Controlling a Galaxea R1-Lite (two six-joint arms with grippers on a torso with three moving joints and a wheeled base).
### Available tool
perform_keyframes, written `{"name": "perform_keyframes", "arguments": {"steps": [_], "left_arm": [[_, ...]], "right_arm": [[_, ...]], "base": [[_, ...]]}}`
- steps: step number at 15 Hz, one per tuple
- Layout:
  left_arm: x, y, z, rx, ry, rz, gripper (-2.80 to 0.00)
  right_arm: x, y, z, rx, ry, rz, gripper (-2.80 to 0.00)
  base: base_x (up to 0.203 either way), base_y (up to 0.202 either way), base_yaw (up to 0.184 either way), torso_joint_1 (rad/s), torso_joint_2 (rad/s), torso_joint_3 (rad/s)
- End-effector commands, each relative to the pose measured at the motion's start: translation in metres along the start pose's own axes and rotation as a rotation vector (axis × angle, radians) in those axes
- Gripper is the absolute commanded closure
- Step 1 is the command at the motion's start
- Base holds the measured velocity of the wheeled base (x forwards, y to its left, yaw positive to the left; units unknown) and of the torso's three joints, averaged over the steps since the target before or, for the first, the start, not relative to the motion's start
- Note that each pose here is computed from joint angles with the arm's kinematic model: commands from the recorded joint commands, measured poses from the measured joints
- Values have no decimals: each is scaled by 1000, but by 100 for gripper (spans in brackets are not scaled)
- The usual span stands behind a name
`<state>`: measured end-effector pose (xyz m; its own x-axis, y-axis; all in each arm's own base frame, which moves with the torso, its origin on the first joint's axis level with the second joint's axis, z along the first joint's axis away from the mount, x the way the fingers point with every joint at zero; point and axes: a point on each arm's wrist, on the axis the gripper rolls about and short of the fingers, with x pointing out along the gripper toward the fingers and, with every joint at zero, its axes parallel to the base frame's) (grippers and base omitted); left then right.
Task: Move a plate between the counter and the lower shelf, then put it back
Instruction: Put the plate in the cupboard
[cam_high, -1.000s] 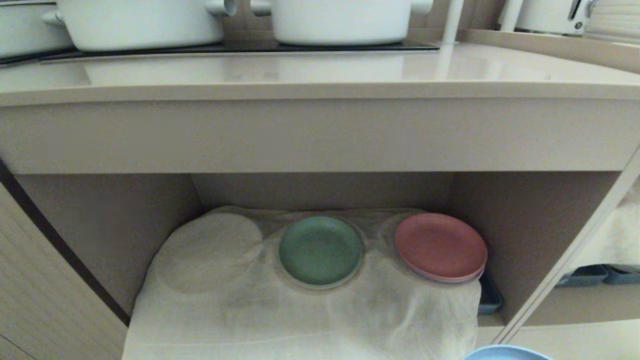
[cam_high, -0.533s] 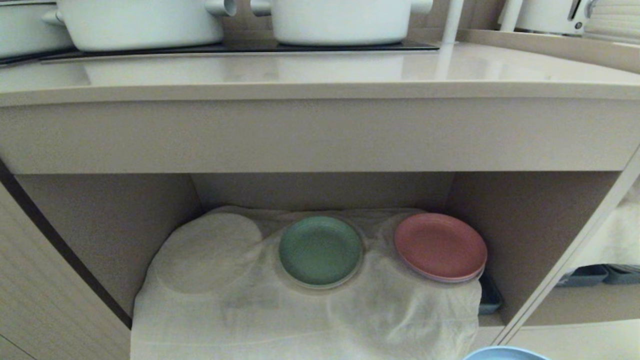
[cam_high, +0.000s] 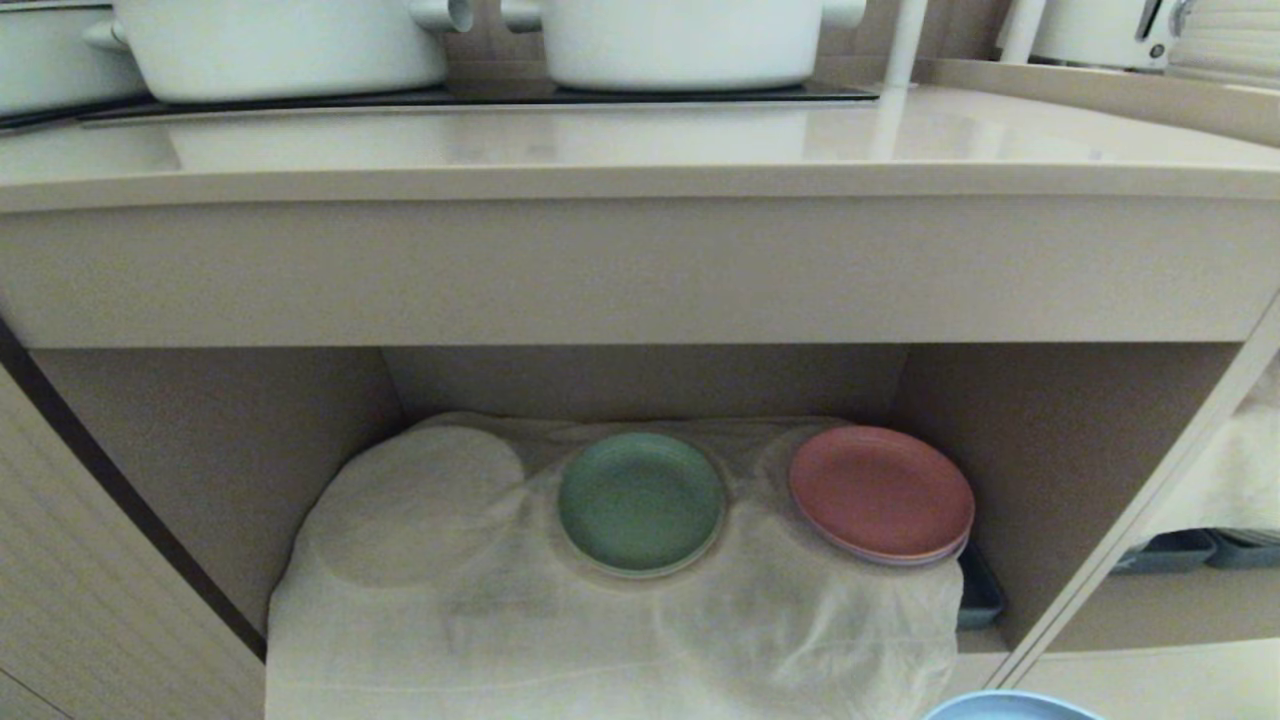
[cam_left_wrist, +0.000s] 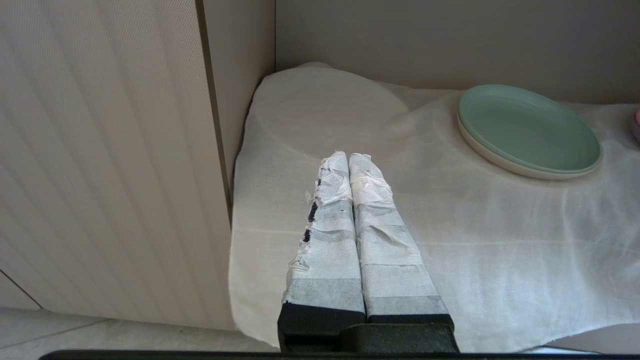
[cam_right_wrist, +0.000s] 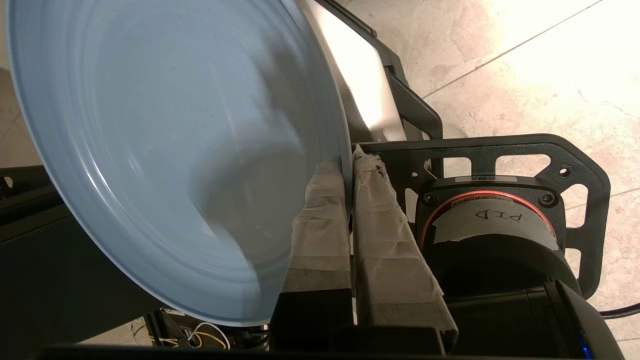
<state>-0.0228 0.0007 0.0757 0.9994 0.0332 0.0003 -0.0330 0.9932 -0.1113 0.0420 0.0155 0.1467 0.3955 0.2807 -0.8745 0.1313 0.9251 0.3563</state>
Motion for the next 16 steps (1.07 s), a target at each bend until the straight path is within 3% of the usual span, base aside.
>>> {"name": "perform_keyframes", "arguments": {"steps": [1, 16], "left_arm": [[0, 0, 0, -2, 0, 1, 0], [0, 0, 0, -1, 0, 1, 0]], "right_arm": [[0, 0, 0, 4, 5, -1, 0], [0, 0, 0, 3, 2, 0, 0]], "base": [[0, 0, 0, 0, 0, 0], [0, 0, 0, 0, 0, 0]]}}
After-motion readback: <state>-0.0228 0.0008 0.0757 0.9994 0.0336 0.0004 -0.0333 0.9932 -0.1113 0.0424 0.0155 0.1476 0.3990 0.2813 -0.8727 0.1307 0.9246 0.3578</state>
